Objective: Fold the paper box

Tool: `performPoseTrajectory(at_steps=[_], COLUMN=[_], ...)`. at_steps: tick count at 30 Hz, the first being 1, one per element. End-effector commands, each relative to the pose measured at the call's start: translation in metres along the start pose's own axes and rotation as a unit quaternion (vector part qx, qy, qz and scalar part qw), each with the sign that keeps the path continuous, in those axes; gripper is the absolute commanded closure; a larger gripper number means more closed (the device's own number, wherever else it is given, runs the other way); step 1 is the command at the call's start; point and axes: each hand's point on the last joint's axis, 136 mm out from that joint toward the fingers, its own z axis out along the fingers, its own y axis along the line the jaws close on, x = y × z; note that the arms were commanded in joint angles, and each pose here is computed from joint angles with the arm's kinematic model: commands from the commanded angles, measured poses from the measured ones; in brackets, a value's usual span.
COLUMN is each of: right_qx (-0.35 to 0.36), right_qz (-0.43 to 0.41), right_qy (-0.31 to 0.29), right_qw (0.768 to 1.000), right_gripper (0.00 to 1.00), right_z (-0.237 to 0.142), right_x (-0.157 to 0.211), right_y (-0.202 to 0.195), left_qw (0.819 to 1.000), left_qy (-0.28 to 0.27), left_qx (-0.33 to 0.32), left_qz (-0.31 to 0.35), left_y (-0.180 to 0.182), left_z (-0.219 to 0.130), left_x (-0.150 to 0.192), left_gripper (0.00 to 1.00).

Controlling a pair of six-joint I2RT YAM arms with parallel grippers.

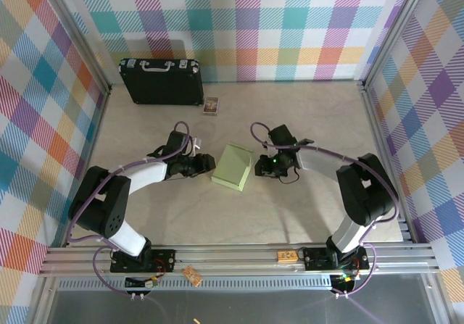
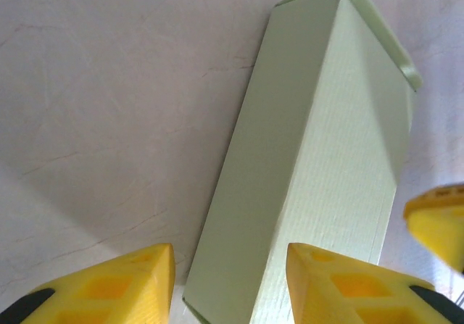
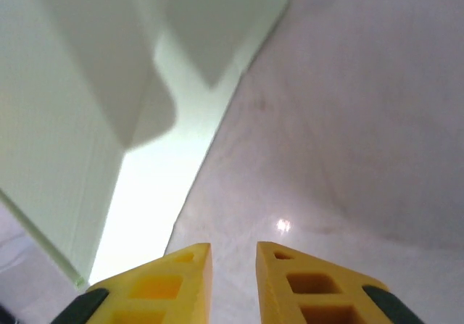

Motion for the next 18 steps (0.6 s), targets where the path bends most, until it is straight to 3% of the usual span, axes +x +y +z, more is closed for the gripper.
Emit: performPoseTrajectory(at_steps=[1,18], right_qx=[-0.064,-0.082], right_qz=[0.025,0.061], right_qy=[0.006,0.02], right_qw=[0.998,0.995], right_gripper=[0.79,0.84], right_z=[0.005,0.026], right_x=[0.011,0.031], right_y=[0.027,0.021], left_qw=[1.0,0.999], left_qy=[0.01,0.029], left_qx=[0.022,0.01], left_qz=[0.004,0.01], left_y=[-0.012,-0.007], left_z=[0.008,0.021], left_x=[0.004,0.05], left_gripper=[0.55,0.58])
